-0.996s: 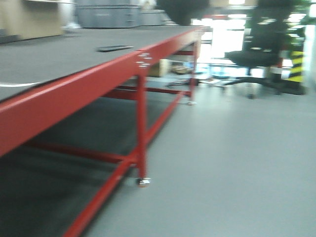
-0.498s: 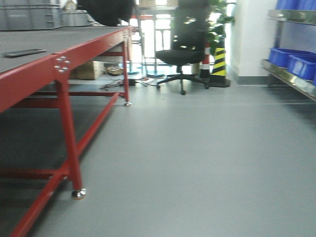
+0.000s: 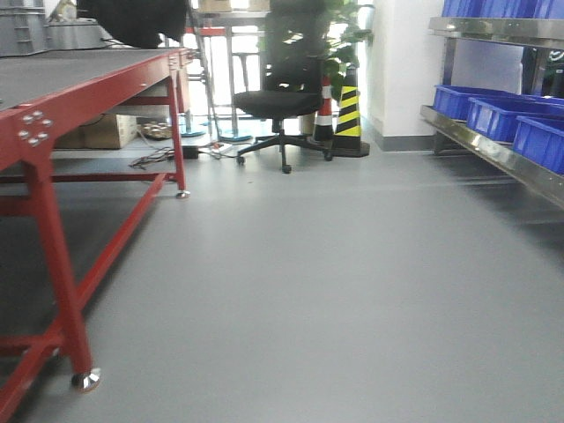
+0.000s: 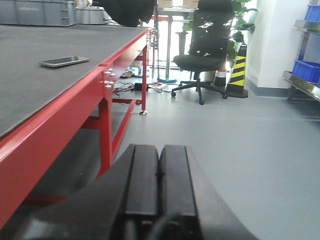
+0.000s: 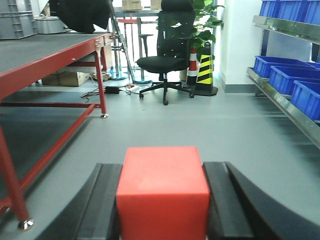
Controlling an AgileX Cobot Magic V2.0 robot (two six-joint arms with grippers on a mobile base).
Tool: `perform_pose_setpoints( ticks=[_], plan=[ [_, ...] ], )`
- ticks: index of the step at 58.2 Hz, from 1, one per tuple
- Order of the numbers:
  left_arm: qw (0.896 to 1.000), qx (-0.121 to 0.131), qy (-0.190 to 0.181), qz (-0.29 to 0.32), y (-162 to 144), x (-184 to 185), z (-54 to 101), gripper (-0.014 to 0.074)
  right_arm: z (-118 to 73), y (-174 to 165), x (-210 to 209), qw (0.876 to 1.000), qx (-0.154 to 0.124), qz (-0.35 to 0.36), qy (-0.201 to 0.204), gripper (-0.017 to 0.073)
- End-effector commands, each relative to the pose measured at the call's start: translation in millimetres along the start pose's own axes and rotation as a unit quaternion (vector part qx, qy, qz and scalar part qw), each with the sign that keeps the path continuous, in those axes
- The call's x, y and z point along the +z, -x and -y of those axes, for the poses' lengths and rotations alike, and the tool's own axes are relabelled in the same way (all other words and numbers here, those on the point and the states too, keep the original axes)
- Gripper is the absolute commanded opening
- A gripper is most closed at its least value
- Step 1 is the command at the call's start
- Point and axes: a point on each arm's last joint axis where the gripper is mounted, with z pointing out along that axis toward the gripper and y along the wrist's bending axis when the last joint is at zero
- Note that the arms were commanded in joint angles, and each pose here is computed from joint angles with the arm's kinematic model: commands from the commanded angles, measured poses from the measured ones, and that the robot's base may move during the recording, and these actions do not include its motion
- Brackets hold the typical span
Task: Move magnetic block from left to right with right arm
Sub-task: 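Drive the base past the red-framed table carrying the cube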
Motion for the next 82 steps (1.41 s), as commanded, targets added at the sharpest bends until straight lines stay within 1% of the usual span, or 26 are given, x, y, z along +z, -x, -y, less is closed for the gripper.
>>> perform_pose_setpoints(
  ticks=[1,82],
  plan=[
    [0.999,-0.004,-0.001,0.040,4.5,-0.6,0.0,-0.0117,-0.3,16.0,-1.2,0.999,-0.005,0.051,-0.003,0.0286],
    [0.999,-0.004,-0.001,0.039,4.4,-0.5,0.0,-0.0117,-0.3,16.0,-1.2,0.999,-0.005,0.051,-0.003,0.0286]
  ],
)
